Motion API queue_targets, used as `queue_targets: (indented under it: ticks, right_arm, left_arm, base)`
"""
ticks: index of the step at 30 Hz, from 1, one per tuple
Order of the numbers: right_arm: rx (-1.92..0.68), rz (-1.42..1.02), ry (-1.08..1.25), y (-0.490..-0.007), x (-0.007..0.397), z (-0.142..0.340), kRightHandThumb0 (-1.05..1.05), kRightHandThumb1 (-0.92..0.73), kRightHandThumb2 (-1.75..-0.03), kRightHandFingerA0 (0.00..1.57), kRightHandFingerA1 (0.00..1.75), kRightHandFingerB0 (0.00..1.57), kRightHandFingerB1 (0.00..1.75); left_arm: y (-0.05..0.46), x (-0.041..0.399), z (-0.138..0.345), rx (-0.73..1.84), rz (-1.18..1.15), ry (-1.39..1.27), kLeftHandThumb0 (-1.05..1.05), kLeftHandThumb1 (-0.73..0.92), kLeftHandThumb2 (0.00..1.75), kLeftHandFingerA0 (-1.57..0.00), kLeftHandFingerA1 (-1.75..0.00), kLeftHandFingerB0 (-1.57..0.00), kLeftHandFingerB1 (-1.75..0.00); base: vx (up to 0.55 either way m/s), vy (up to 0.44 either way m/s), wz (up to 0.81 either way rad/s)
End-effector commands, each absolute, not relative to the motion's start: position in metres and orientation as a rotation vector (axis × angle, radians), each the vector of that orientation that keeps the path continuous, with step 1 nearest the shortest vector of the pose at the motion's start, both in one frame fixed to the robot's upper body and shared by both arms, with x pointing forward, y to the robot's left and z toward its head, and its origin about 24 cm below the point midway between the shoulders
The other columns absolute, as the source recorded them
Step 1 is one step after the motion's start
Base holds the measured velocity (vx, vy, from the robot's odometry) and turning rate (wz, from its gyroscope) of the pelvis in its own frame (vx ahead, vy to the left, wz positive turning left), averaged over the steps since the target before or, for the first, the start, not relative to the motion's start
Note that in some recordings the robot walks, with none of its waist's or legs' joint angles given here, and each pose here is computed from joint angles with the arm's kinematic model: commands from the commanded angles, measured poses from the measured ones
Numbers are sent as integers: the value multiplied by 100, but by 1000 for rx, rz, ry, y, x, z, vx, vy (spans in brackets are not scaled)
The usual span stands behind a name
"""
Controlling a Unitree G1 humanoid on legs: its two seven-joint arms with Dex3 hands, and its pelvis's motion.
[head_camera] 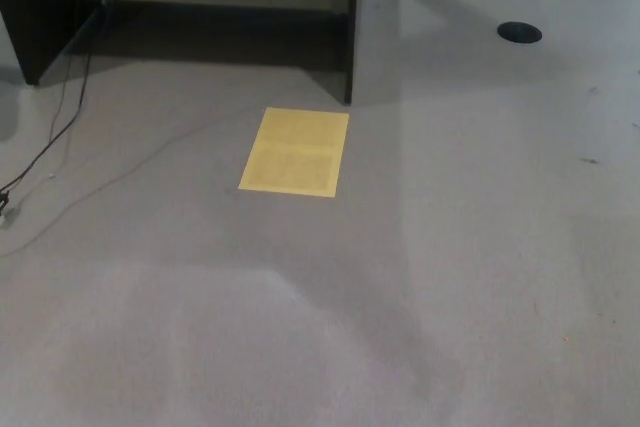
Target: A person is holding a toilet paper roll and the robot extends its left hand to grab the roll by inserting its thumb into the gap in the middle and brings its hand down by its side. Then it extends its arm again to hand the toilet paper roll back to the person.
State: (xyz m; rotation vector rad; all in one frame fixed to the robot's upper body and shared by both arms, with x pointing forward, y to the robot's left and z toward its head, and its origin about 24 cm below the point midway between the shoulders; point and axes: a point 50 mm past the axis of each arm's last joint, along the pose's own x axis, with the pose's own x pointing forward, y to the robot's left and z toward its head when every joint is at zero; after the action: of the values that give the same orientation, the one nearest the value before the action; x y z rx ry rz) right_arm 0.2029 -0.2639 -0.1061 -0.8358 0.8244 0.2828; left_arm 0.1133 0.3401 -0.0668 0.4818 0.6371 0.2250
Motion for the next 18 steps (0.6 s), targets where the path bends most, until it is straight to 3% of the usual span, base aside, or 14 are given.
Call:
queue_targets:
  ticks: [1, 8, 11, 18]
  right_arm:
    - [-872, 230, 847, -278, 198, -104, -39, -68, -60, 71, 54, 52, 41]
    - [-873, 229, 851, -280, 196, -104, -39, -68, -61, 71, 55, 53, 41]
    - [-846, 230, 878, -281, 179, -112, -39, -67, -61, 70, 55, 53, 43]
    - [-880, 239, 863, -282, 182, -110, -40, -68, -61, 71, 56, 53, 42]
  left_arm:
    - [358, 104, -66, 638, 210, 626, -14, 78, 69, -88, -141, -79, -110]
    - [358, 105, -72, 646, 190, 658, -14, 82, 64, -87, -140, -78, -106]
    - [358, 91, -75, 675, 158, 680, -11, 83, 65, -87, -142, -76, -116]
    - [356, 100, -71, 645, 166, 617, -12, 81, 70, -90, -142, -78, -117]
  base:
    - [0, 0, 0]
    - [0, 0, 0]
    - [0, 0, 0]
    - [0, 0, 0]
